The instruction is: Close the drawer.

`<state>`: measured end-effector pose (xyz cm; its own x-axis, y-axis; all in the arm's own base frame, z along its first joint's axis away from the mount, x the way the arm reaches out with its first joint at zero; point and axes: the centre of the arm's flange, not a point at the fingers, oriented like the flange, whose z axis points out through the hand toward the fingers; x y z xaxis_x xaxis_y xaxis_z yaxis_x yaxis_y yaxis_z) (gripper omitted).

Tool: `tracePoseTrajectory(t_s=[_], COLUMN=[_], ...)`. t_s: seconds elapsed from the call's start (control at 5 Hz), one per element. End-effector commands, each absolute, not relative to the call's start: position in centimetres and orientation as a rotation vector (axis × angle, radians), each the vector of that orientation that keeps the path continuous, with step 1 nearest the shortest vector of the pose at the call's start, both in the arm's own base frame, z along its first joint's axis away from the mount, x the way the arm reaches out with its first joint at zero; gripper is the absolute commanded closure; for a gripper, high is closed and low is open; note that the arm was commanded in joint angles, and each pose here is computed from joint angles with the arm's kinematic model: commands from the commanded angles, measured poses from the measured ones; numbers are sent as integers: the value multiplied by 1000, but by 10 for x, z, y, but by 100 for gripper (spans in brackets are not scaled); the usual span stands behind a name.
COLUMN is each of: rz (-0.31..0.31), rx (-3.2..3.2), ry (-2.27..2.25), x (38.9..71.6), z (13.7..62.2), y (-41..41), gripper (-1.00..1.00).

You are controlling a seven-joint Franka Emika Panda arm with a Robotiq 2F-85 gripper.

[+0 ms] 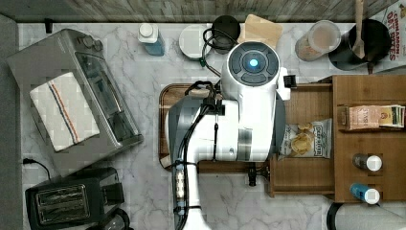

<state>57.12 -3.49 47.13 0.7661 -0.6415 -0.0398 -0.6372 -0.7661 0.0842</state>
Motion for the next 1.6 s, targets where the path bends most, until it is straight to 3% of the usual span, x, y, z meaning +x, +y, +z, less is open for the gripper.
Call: tracePoseTrajectory(t_s=[0.2, 0.4, 0.6, 1.0, 1.4, 1.6], rz=[-114, -86, -16, -34, -89, -64], rx=[2880, 2969, 3066, 2985, 2990, 2954], ry=[-1040, -844, -527, -86, -63, -80], x=[569, 560, 547, 532, 521, 522], z=[466, 457, 447, 389, 337, 311], y=[-36, -23, 0, 61, 56, 51], gripper=[100, 100, 100, 100, 100, 100])
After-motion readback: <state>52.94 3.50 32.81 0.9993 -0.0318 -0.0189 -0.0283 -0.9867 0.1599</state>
